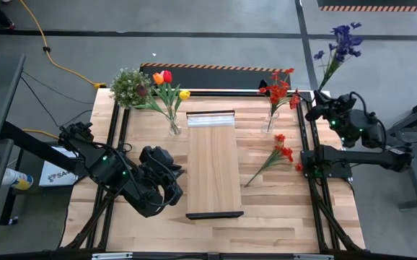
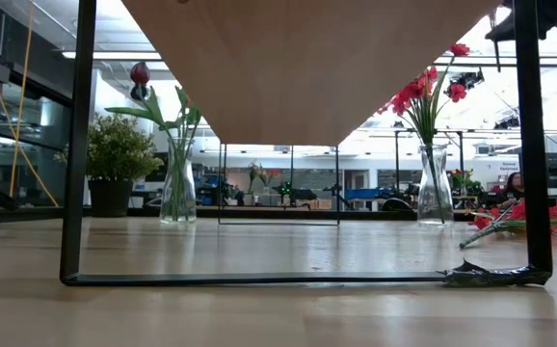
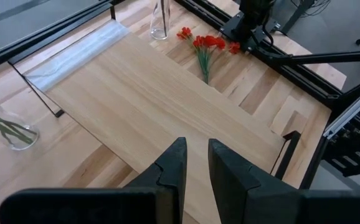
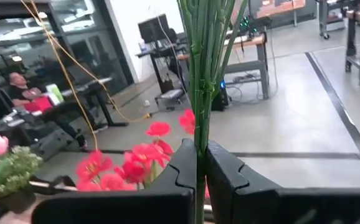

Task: Pick and place flowers into a vace then onto a shelf
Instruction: Put the violet flowers into the right transparent vase

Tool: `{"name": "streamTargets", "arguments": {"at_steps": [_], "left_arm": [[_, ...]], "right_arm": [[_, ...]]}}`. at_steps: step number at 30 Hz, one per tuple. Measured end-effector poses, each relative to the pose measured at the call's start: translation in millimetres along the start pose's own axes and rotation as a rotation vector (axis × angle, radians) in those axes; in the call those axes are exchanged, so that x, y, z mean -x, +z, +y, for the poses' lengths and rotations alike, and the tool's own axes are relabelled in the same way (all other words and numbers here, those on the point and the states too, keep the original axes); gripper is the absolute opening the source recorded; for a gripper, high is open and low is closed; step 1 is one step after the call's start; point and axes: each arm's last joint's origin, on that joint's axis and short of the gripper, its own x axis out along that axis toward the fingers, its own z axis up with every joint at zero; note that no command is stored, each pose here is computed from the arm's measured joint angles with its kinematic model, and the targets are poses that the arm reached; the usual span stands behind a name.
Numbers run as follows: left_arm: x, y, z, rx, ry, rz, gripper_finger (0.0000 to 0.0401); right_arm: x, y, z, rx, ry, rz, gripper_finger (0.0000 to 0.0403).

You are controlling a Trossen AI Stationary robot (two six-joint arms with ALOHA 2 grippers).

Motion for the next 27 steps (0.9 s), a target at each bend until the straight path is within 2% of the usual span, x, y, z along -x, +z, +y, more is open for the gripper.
{"name": "streamTargets", "arguments": {"at_steps": [12, 21, 27], "left_arm": [[0, 0, 0, -0.007, 0.0, 0.0, 0.0101], [0, 0, 0, -0.023, 0.0, -0.001, 0.0101], [0, 0, 0, -0.022, -0.003, 0.004, 0.0101]], "right_arm": [[-1, -17, -6, -0.031, -0.082, 0.08, 0.0007], [-19, -65, 6, -0.096, -0.072, 0.061, 0.0012], [-26, -86, 10, -0.156, -0.07, 0.019, 0.0009]]}}
